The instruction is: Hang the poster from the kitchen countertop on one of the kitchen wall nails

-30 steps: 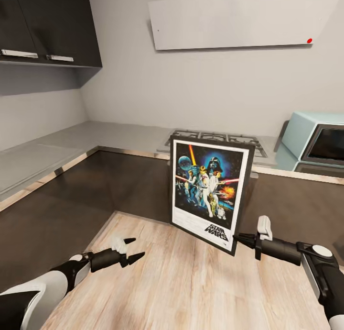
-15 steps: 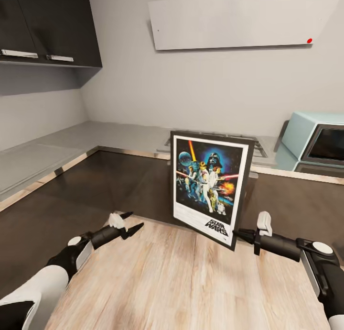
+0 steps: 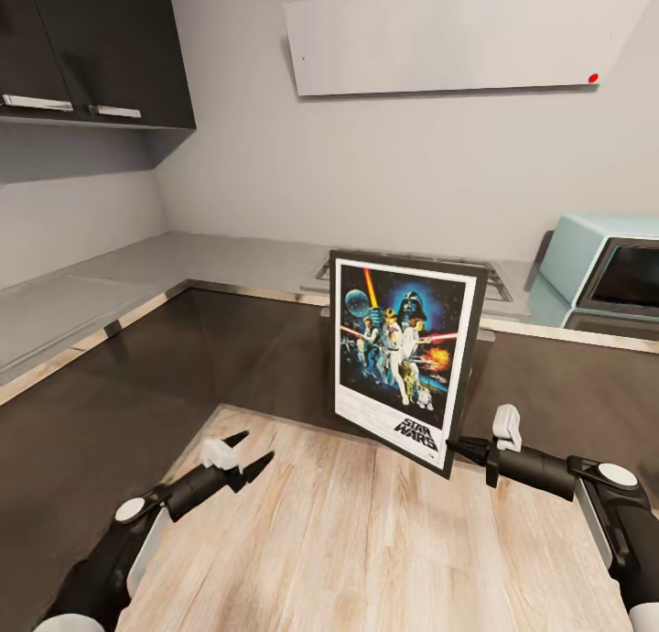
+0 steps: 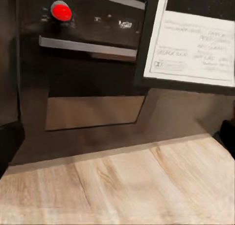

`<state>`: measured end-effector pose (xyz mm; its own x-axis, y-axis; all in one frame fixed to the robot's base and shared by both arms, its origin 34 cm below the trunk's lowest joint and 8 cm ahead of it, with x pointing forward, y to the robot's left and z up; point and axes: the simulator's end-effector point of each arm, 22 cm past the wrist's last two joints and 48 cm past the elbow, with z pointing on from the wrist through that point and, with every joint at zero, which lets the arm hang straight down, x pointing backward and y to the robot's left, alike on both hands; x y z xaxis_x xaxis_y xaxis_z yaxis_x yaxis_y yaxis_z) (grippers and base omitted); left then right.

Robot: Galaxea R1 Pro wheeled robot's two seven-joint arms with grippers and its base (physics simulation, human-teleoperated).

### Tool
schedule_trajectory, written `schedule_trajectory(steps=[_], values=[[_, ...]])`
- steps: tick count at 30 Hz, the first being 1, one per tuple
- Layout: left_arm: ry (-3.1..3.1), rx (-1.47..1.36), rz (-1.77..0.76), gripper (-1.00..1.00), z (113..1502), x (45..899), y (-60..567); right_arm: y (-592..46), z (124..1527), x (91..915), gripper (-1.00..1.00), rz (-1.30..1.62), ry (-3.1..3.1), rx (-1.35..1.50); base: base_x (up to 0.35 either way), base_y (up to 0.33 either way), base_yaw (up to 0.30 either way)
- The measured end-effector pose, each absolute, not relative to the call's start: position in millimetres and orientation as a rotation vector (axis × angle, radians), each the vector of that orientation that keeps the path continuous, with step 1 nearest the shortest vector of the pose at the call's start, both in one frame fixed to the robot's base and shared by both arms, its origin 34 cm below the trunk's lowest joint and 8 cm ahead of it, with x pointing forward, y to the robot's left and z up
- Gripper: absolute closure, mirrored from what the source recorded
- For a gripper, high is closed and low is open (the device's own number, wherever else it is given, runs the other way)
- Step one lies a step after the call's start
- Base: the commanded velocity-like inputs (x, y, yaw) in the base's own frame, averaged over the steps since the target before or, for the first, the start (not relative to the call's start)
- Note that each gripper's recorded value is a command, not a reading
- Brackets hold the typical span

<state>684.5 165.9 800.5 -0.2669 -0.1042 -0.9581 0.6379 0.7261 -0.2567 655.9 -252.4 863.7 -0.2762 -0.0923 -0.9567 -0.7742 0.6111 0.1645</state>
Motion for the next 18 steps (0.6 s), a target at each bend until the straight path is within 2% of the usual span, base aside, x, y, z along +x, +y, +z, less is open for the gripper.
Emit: schedule_trajectory(steps=[6,7,18], values=[[1.787,0.307,-0.675,-1.0,728.1,648.7,185.1,-253.4,861.8,655.5,1.0,0.806,1.777,-0.678,0.0,0.0,0.0],[1.862,0.195,-0.644,-1.0,694.9,637.1,205.4,-255.9,856.6,657.7,1.0,0.814,1.815,-0.634,0.0,0.0,0.0],[1.865,-0.041,-0.556,-1.0,683.9,637.4,270.3,-261.1,852.0,670.5,1.0,0.759,1.84,-0.561,0.0,0.0,0.008]])
